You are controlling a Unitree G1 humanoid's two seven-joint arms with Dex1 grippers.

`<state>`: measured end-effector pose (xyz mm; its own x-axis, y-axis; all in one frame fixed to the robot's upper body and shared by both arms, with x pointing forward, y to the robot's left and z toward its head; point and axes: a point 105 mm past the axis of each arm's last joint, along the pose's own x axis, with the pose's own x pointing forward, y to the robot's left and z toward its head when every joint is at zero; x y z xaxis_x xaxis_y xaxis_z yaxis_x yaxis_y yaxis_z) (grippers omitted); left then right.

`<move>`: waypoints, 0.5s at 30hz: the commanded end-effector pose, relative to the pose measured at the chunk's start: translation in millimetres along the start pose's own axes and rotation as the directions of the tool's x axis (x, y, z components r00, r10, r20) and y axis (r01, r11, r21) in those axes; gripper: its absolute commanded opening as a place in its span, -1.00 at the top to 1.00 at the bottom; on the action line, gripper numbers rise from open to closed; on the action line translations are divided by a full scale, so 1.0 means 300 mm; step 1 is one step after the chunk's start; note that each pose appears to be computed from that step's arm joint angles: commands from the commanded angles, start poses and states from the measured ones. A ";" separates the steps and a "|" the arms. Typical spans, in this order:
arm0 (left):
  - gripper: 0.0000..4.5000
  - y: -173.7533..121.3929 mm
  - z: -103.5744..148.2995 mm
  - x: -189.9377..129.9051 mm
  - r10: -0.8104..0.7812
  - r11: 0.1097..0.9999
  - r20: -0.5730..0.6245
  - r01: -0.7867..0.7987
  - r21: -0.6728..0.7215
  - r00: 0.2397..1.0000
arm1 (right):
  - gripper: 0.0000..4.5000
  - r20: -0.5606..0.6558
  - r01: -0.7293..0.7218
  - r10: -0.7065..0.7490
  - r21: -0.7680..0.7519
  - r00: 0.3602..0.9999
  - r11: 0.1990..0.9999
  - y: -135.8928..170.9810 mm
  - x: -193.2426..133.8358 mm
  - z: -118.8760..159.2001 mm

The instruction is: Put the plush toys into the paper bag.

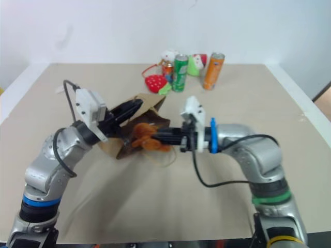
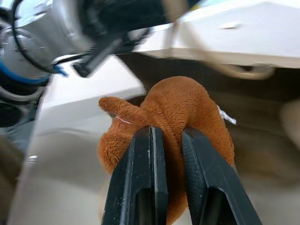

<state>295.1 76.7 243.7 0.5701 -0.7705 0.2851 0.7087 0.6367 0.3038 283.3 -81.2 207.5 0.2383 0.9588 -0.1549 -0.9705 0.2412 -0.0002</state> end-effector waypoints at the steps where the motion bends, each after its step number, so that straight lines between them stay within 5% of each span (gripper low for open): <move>1: 1.00 -0.034 0.080 0.032 -0.022 0.999 0.091 0.018 0.047 0.996 | 0.67 -0.035 -0.011 0.007 -0.111 0.999 0.994 -0.010 0.144 0.002; 11: 1.00 -0.036 0.082 0.033 -0.011 0.999 0.092 0.007 0.042 0.996 | 0.67 -0.030 0.099 -0.112 -0.296 0.993 0.950 -0.119 0.274 -0.011; 13: 1.00 -0.026 0.083 0.034 0.000 0.999 0.092 -0.004 0.041 0.996 | 0.32 -0.001 0.107 -0.112 -0.292 0.994 0.950 -0.122 0.272 0.003; 15: 1.00 -0.021 0.082 0.033 0.005 0.999 0.090 -0.008 0.042 0.996 | 0.19 0.024 0.128 -0.127 -0.307 0.992 0.943 -0.130 0.267 0.016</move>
<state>291.3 64.3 253.3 0.5492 -0.7695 0.3260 0.7081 0.6356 0.3075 338.3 -15.5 174.8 0.3519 0.9086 -0.2252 -0.9206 0.2924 -0.2587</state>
